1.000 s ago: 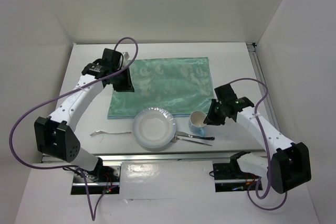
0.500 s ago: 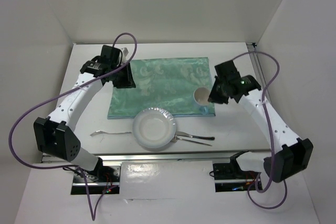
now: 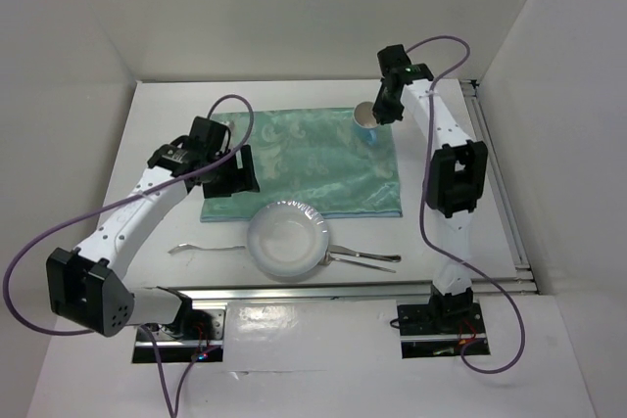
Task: Set the dinner table for one person
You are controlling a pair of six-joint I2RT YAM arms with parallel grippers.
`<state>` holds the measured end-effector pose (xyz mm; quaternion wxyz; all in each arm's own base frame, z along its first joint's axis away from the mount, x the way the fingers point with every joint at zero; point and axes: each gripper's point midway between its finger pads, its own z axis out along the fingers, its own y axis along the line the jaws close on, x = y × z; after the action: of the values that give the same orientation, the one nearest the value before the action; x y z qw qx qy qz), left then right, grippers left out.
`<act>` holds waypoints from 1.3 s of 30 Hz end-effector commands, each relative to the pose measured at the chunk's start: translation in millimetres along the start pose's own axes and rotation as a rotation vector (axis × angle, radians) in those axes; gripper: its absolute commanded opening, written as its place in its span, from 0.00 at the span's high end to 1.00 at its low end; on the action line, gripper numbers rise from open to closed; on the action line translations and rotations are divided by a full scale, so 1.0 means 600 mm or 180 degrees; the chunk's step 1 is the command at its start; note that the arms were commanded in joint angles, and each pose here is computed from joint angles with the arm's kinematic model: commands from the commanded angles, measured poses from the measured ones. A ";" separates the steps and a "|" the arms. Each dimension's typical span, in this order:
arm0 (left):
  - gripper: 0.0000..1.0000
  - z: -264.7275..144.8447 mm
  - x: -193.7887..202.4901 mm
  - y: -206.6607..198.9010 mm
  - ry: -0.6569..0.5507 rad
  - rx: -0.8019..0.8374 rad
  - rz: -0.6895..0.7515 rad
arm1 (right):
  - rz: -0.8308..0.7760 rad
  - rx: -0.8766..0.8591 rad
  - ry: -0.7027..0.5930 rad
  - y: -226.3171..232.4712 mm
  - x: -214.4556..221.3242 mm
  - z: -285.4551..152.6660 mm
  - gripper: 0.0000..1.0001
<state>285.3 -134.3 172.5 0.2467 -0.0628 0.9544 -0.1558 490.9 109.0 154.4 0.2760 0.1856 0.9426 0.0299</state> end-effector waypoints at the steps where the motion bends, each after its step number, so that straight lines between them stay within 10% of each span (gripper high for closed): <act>1: 0.12 -0.016 0.014 0.003 -0.0104 -0.0024 -0.0066 | 0.0047 -0.0251 -0.0323 0.042 -0.076 -0.010 1.00; 24: 0.06 0.045 0.160 0.025 0.0434 -0.0160 -0.0281 | 0.0199 -0.0330 -0.0066 0.033 -0.062 0.111 0.99; 27: 0.05 0.048 0.162 0.019 0.0484 -0.0107 -0.0286 | 0.0202 -0.0424 -0.0089 0.043 -0.067 0.110 0.67; 39: 0.05 0.074 0.190 0.020 0.0650 -0.0008 -0.0271 | 0.0170 -0.0709 -0.0438 0.065 -0.121 0.013 0.09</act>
<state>207.0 -148.2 84.9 0.1432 -0.0940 0.9739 -0.1490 554.4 115.0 112.0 0.2764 0.1900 0.9373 0.0950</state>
